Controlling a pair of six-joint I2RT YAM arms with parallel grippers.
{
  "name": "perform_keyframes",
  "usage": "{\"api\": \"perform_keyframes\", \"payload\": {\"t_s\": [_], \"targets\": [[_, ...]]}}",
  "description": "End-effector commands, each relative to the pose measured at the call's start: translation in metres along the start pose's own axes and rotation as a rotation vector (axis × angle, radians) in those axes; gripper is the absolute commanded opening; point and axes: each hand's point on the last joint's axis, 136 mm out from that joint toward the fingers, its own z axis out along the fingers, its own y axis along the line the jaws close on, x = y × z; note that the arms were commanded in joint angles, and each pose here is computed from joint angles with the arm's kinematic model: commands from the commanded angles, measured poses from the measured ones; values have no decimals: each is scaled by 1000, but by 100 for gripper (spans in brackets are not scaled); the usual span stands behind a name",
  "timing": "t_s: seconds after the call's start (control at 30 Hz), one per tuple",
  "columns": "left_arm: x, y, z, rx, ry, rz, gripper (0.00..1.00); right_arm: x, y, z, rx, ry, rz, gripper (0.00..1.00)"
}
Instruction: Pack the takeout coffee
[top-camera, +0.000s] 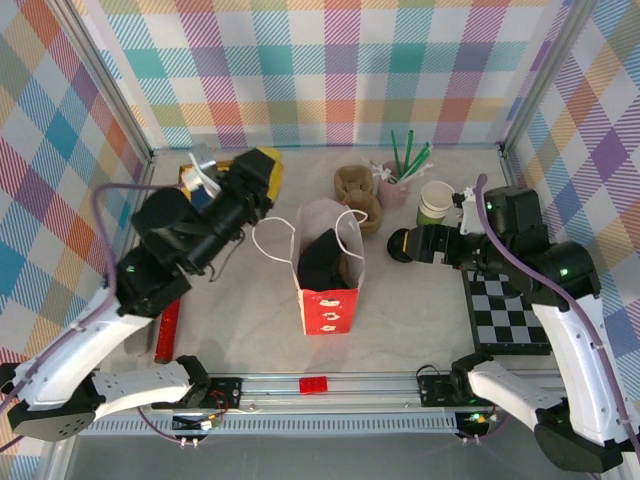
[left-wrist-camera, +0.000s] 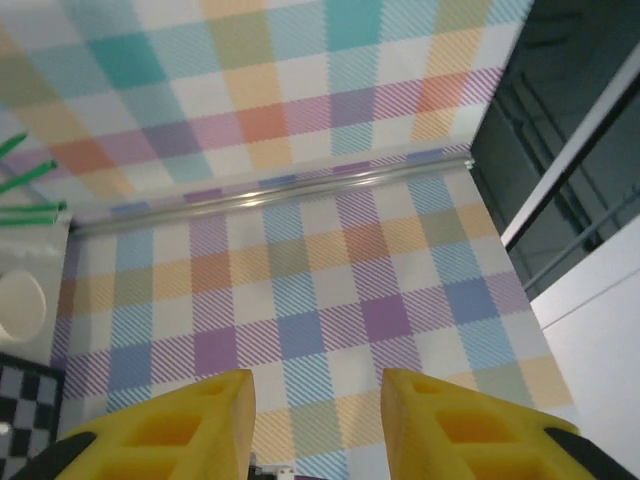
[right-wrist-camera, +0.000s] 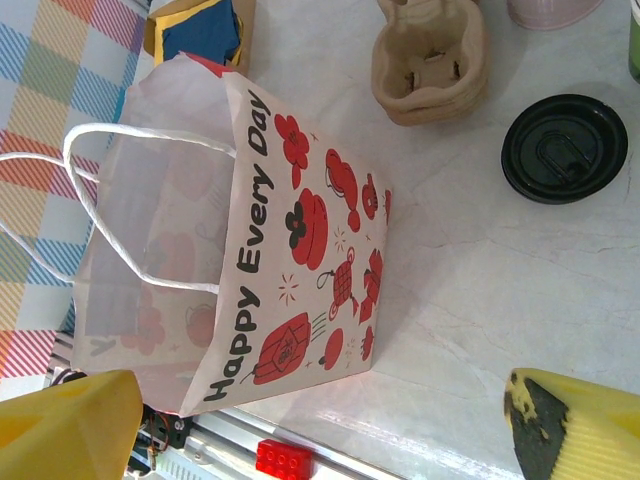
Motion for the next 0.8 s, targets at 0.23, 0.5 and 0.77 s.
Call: {"api": "perform_keyframes", "payload": {"t_s": [0.23,0.5,0.77], "targets": [[-18,40,-19,-383,77,652,49,2,8,9,-17,42,-41,94],[-39,68,-32,-593,52,836,53,4,12,19,-1,78,-74,94],[-53,80,-47,-686,34,928,63,8,19,34,8,122,-118,95]]}}
